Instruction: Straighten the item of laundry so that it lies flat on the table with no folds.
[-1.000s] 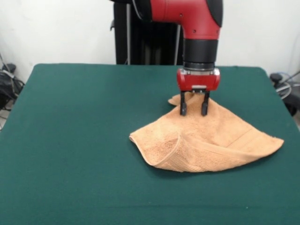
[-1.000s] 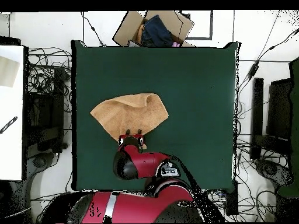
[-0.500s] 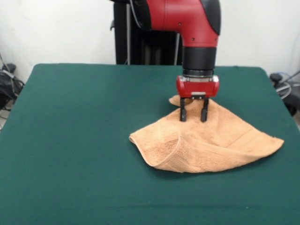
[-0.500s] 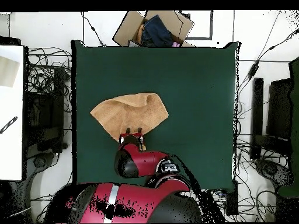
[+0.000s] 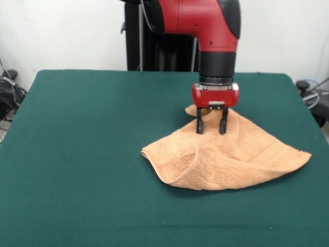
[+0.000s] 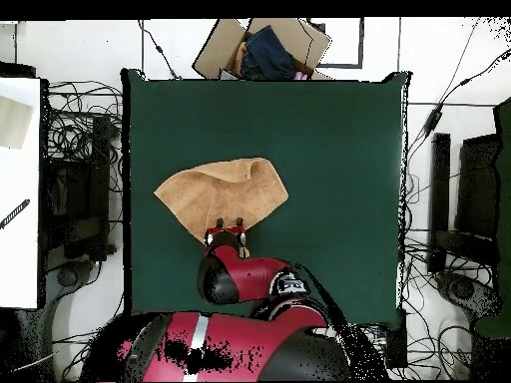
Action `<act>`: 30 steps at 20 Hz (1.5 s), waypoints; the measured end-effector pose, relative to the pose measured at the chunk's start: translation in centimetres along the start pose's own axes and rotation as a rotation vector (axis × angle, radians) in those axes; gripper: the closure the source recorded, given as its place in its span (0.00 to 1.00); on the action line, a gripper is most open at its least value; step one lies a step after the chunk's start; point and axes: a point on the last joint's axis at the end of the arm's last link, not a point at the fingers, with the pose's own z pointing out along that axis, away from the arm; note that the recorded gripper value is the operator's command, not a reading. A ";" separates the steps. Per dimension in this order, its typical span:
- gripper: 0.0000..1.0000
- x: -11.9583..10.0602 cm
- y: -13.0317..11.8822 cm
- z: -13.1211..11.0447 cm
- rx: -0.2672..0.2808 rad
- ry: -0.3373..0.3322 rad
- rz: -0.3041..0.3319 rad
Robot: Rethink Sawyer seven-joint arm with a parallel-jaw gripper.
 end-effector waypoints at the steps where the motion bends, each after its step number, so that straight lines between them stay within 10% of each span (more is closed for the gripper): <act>1: 0.00 0.0 -0.1 0.0 -0.004 0.001 0.000; 30: 0.00 -3.2 -0.5 1.0 -0.005 0.197 -0.022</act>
